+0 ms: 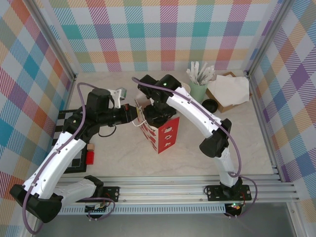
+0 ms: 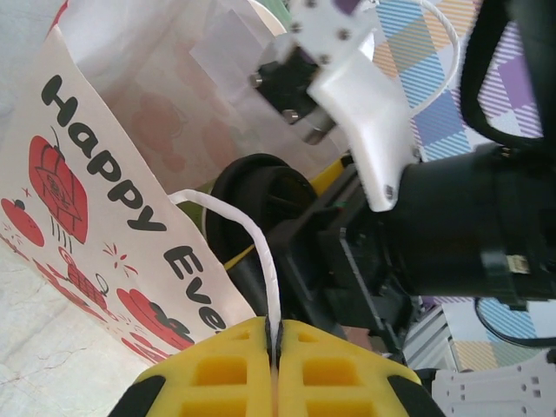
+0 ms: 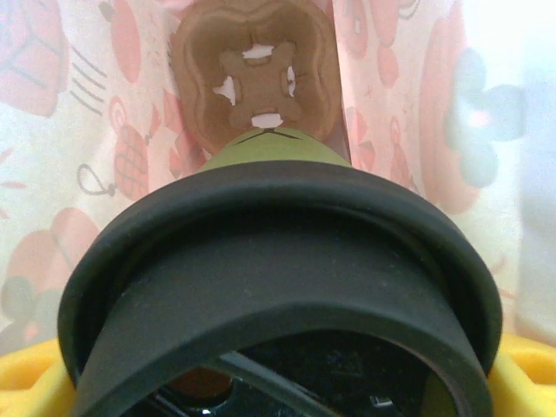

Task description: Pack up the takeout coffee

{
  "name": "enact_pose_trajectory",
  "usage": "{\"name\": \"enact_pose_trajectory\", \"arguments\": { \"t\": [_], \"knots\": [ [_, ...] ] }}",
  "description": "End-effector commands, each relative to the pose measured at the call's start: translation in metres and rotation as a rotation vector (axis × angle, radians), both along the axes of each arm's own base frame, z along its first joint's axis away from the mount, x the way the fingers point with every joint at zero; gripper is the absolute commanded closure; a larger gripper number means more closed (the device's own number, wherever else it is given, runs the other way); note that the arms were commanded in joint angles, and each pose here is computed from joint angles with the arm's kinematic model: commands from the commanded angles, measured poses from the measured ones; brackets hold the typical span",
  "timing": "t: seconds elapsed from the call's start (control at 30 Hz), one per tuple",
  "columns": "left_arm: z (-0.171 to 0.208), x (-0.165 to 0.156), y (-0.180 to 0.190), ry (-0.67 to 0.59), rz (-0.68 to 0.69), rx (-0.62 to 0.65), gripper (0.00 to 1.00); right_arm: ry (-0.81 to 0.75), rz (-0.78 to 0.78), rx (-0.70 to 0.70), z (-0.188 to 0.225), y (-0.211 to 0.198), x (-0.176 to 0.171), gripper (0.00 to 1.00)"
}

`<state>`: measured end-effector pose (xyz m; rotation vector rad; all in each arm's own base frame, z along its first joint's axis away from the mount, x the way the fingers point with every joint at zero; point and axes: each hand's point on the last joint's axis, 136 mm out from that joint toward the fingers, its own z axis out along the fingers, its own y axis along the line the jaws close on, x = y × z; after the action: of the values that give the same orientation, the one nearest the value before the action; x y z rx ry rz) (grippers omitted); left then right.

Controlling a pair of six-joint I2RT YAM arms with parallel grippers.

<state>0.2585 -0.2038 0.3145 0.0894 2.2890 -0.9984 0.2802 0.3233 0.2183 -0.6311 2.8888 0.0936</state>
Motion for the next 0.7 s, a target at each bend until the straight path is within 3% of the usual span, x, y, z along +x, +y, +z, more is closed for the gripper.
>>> {"name": "enact_pose_trajectory", "arguments": {
  "t": [0.0, 0.2, 0.57, 0.6, 0.63, 0.67],
  "knots": [
    [0.003, -0.010, -0.003, -0.022, -0.076, 0.006, 1.00, 0.065, 0.014, -0.043, -0.011, -0.003, -0.011, 0.37],
    [0.008, -0.022, -0.005, -0.060, -0.140, -0.014, 1.00, 0.107, 0.011, -0.059, -0.025, -0.003, -0.008, 0.37],
    [0.006, -0.016, -0.003, -0.062, -0.122, -0.003, 0.96, 0.165, 0.025, -0.101, -0.042, -0.002, -0.011, 0.38],
    [0.004, -0.015, -0.002, -0.057, -0.114, 0.004, 0.94, 0.164, 0.026, -0.100, -0.042, -0.002, -0.012, 0.38],
    [0.003, -0.014, 0.000, -0.054, -0.103, 0.016, 0.83, 0.159, 0.030, -0.097, -0.040, -0.003, -0.012, 0.39],
    [0.003, -0.013, 0.005, -0.054, -0.081, 0.033, 0.66, 0.151, 0.036, -0.092, -0.038, -0.003, -0.012, 0.39]
  ]
}}
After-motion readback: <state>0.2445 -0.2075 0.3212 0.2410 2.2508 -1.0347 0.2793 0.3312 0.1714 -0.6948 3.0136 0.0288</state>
